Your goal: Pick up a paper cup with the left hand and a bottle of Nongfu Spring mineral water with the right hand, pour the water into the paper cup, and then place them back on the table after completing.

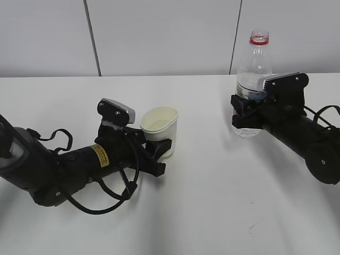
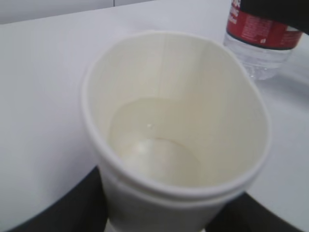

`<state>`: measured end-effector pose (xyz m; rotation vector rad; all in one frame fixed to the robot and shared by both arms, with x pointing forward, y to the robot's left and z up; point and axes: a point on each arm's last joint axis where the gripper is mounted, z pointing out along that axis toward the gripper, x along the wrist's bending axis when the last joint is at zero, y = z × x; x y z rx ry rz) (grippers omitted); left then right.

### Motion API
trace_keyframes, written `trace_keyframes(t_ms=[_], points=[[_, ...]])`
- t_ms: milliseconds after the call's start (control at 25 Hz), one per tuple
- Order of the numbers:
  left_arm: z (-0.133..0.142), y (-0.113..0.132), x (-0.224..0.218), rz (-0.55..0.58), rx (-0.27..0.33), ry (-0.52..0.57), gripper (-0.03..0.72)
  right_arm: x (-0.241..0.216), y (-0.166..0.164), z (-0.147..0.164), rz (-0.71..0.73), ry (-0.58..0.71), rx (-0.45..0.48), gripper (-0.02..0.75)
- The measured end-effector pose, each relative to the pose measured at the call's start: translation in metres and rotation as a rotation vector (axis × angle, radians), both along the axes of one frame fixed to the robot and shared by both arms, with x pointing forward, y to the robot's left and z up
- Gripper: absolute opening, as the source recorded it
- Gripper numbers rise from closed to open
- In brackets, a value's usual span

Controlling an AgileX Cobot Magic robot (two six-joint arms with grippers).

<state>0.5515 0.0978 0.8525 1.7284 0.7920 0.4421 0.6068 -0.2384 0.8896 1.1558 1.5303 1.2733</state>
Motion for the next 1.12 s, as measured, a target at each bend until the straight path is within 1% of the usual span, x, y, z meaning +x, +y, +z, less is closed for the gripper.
trace_keyframes(t_ms=[240, 440, 600, 760, 1120], points=[[0.000, 0.003, 0.002, 0.038, 0.001, 0.004, 0.350, -0.003, 0.000, -0.002, -0.014, 0.032, 0.081, 0.421], [0.000, 0.008, 0.006, 0.061, 0.001, 0.003, 0.350, -0.002, 0.000, -0.003, -0.014, 0.008, 0.110, 0.421], [0.000, 0.015, 0.010, 0.087, 0.001, 0.006, 0.350, -0.003, 0.001, -0.015, 0.000, 0.034, 0.105, 0.421], [0.000, 0.023, 0.015, 0.113, 0.002, 0.004, 0.350, -0.004, 0.003, -0.014, 0.021, 0.028, 0.099, 0.421], [0.000, 0.051, 0.028, 0.196, 0.006, 0.002, 0.350, -0.004, 0.003, -0.015, 0.022, 0.022, 0.101, 0.421]])
